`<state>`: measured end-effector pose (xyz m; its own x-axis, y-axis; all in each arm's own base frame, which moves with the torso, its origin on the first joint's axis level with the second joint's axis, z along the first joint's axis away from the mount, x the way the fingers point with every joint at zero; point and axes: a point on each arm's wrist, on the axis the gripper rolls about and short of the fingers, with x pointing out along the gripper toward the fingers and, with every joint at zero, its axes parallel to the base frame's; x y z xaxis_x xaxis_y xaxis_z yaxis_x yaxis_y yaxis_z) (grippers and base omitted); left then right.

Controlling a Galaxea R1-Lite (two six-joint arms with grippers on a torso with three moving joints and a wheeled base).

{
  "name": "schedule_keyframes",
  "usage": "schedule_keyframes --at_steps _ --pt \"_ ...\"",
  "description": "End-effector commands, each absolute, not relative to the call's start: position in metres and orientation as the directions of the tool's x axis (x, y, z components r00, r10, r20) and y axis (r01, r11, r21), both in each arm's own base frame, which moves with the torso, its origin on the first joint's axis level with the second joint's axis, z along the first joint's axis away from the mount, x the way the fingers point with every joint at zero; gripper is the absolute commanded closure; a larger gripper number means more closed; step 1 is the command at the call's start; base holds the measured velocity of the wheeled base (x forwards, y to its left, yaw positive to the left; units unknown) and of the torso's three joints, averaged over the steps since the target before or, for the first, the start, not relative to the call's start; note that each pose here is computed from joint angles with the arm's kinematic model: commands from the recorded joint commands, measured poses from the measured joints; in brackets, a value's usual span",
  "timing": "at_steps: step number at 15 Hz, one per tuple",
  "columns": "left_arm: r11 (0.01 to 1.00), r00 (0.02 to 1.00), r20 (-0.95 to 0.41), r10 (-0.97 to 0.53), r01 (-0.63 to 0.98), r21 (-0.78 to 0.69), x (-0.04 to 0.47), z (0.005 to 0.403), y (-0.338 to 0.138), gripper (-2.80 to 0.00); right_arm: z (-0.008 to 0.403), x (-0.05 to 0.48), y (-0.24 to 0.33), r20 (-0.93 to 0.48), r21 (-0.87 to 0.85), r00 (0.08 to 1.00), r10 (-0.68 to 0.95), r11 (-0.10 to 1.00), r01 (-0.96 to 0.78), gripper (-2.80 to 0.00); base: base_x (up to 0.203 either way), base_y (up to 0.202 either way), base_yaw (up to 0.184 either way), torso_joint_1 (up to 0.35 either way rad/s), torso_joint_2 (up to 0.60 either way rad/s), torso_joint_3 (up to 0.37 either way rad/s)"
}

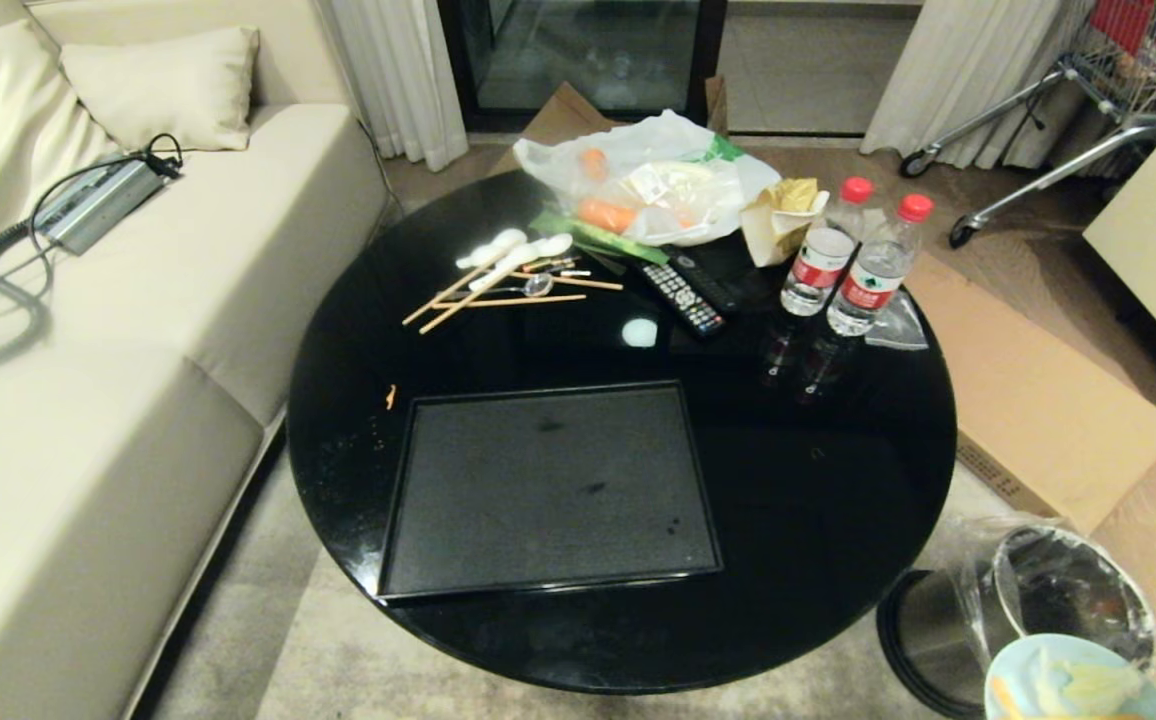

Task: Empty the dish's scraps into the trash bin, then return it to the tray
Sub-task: Move the bowl over the trash can

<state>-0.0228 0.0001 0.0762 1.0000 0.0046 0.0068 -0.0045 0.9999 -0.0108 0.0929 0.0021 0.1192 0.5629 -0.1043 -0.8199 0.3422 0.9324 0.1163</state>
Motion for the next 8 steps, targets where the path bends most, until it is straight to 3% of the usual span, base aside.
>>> schedule_keyframes --at_steps 1,8 --pt "1.0 1.0 0.008 0.005 -0.005 -0.011 -0.0228 0.0763 0.0001 0.0 0.1185 0.0928 0.0022 -0.823 0.115 0.558 -0.105 0.932 0.344 0.0 0.0 -0.183 0.006 0.002 0.01 0.007" --pt "1.0 1.0 0.008 0.006 -0.006 -0.009 -0.0228 0.0763 0.0001 0.0 0.119 0.0928 0.0021 -0.821 0.116 0.561 -0.105 0.932 0.345 0.0 0.0 -0.186 0.005 0.005 0.0 0.002"
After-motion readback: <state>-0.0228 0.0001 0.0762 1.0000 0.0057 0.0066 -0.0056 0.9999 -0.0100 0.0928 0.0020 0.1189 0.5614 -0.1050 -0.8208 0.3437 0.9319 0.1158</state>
